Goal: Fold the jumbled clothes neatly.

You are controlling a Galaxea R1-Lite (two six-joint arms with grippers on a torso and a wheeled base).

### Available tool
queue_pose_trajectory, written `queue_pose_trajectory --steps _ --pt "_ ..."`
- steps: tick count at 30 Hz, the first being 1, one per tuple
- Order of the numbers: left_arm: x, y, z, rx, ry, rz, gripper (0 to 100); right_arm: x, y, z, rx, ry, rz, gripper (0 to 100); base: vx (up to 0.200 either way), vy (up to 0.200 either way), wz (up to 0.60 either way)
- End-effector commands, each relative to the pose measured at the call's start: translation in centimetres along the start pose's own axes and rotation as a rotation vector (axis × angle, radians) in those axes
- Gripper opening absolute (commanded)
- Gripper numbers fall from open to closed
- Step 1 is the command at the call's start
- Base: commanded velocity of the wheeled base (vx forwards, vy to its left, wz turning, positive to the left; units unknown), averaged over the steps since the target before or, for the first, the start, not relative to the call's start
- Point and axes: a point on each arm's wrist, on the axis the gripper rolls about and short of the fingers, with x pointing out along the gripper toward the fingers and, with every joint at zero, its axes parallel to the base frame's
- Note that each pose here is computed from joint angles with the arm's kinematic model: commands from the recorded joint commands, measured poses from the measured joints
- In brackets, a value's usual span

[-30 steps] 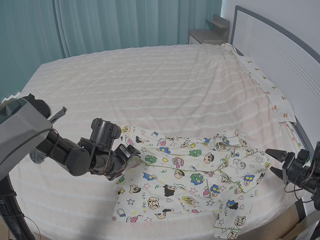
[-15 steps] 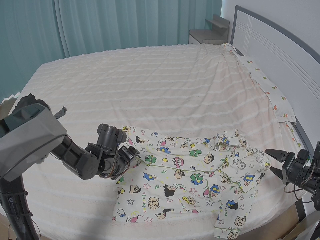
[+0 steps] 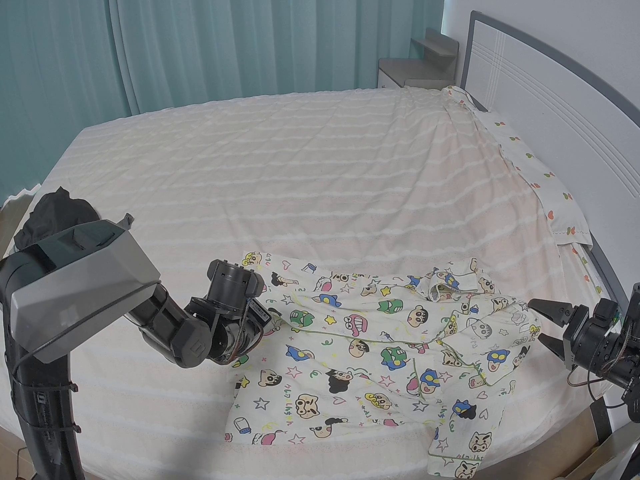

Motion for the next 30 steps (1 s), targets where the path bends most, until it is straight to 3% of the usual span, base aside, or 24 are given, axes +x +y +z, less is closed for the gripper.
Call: queue_pose_trajectory --steps 1,14,15,24,30 --pt "0.0 0.4 -0.2 0.006 0.003 0.012 0 0.0 0.0 0.0 -0.005 0.002 -0.001 100 0.0 0.0 0.0" --pt "-0.6 -0.4 0.4 0.022 -0.03 -0.021 0 -0.1 0.1 0.0 -0.023 -0.003 0.003 100 0.0 0.0 0.0" --pt "-0.6 -0.4 0.5 0.021 -0.031 -0.026 100 -0.1 0.1 0.0 -0.023 -0.001 0.002 100 0.0 0.0 0.0" --pt "0.0 -1.1 0.9 0.004 -0.052 -0.067 100 -0.1 0.1 0.0 -0.023 -0.003 0.003 100 0.0 0.0 0.0" --pt "2.3 -1.1 0.4 0.004 -0.059 -0.065 100 -0.1 0.1 0.0 -0.023 -0.002 0.004 100 0.0 0.0 0.0"
